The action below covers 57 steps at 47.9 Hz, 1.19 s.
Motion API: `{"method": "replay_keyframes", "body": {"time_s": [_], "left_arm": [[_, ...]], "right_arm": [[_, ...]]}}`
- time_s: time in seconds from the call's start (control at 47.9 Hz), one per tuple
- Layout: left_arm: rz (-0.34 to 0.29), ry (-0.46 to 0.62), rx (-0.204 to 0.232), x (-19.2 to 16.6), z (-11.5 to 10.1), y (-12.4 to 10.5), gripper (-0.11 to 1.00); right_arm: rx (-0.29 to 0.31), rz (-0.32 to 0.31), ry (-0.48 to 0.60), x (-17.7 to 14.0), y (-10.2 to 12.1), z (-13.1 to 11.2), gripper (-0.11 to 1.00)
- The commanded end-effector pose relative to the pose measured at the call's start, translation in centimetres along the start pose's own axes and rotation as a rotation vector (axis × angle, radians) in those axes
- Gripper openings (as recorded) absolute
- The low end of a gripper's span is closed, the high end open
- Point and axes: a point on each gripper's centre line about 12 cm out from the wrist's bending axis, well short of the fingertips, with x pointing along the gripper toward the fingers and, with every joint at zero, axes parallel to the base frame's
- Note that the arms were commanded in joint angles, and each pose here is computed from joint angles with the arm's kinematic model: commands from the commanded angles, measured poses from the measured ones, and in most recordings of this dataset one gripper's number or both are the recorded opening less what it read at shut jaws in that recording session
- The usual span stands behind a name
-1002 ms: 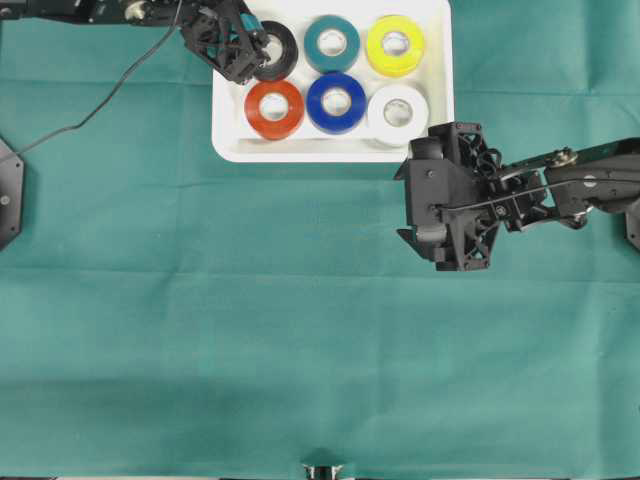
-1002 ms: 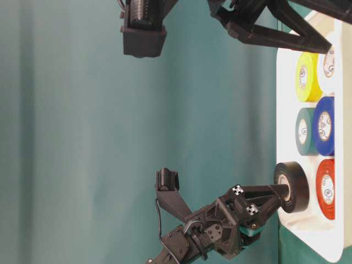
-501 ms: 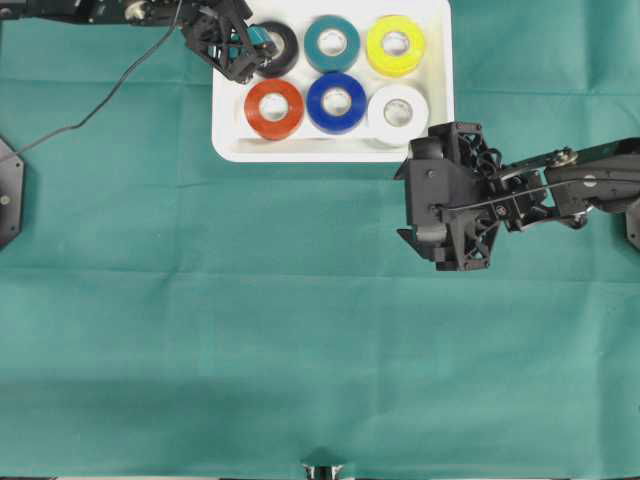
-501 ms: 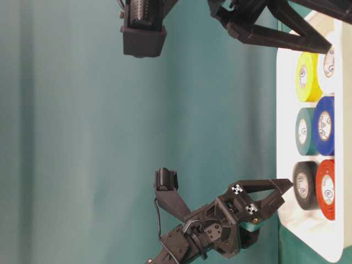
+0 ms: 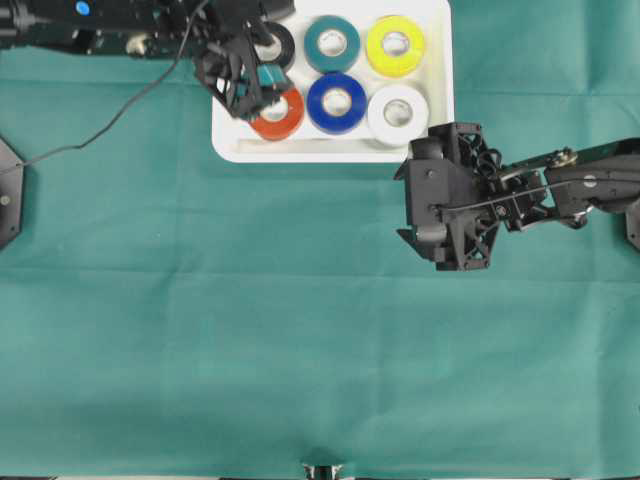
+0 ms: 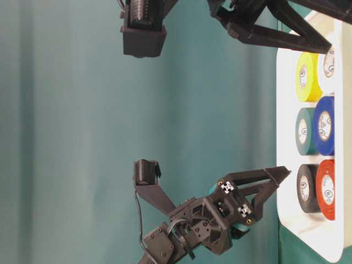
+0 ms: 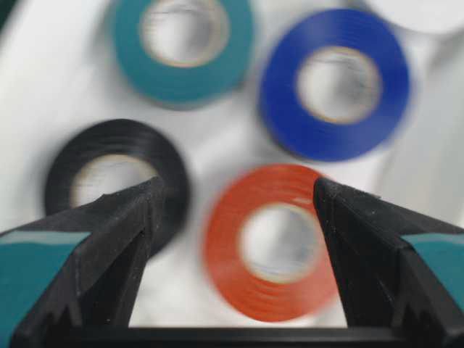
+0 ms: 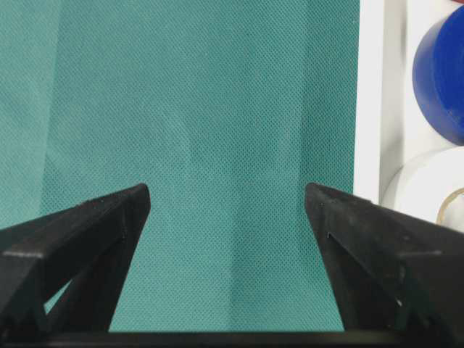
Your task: Put the tape alternately from left to right into the white case.
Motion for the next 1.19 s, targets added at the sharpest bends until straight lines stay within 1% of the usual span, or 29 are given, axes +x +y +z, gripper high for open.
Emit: {"method": "replay_keyframes", "body": {"time_s": [0.0,0.209,0.543,0.898,1.169], "left_arm": [[-0.028,-0.044,0.029,-1.3,0.9,-1.6,0.81],[-0.088,-0.031,0.095,-1.8,-0.2,-4.9,0.81],[-0.166,-0.014,0.181,-2.6,-1.8,-9.2,0.81],[-0.235,0.001,0.264,-3.3,-3.4,-12.9,0.81],[-0.263,0.005,0.296,-3.6,-4.0,-14.4,0.8]], "right_arm": [[0.005,0.011,-0.043,-0.8,0.2,1.0,0.72],[0.003,0.011,-0.041,-0.8,0.2,1.0,0.72],[0.002,0.01,-0.04,-0.8,0.2,0.9,0.72],[0.002,0.01,-0.04,-0.8,0.2,0.9,0.72],[0.002,0.011,-0.041,-0.8,0.2,0.9,0.72]]}}
